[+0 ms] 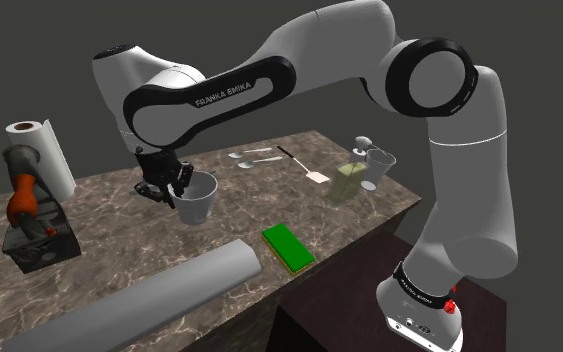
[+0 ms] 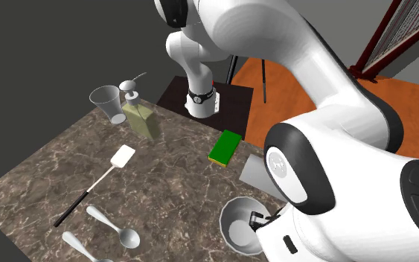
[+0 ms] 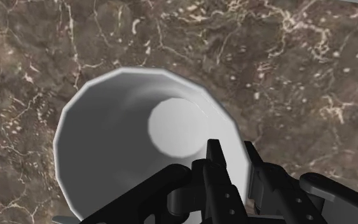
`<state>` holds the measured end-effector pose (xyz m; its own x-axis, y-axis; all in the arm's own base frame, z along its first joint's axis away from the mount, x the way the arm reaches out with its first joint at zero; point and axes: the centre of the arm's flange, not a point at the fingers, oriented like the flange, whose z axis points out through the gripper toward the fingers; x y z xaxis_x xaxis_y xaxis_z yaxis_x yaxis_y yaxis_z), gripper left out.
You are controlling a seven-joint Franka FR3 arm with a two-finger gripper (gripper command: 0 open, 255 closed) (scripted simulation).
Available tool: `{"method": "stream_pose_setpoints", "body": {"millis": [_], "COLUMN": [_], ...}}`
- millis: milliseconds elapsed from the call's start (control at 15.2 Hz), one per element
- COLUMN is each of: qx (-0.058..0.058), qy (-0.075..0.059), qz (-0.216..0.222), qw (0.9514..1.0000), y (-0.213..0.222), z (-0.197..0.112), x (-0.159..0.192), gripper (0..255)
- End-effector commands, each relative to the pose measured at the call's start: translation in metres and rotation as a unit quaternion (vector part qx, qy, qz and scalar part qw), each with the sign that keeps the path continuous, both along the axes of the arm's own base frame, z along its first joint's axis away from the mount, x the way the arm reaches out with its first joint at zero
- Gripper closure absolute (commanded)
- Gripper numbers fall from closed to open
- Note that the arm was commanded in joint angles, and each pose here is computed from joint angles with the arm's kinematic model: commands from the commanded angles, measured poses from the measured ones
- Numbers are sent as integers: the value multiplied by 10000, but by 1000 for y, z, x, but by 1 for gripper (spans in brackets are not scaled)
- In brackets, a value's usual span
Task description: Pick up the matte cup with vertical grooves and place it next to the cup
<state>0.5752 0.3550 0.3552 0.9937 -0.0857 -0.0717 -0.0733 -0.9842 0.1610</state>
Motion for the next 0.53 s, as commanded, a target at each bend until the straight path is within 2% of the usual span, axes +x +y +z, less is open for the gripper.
{"method": "stream_pose_setpoints", "body": {"millis": [0, 132, 462], "qx": [-1, 0, 0], "qy": [0, 0, 0], "qz": [0, 0, 0], "qw": [10000, 10000, 10000], "y": [0, 0, 0], "z": [0, 0, 26], "x": [0, 0, 0], "gripper": [255, 255, 255]}}
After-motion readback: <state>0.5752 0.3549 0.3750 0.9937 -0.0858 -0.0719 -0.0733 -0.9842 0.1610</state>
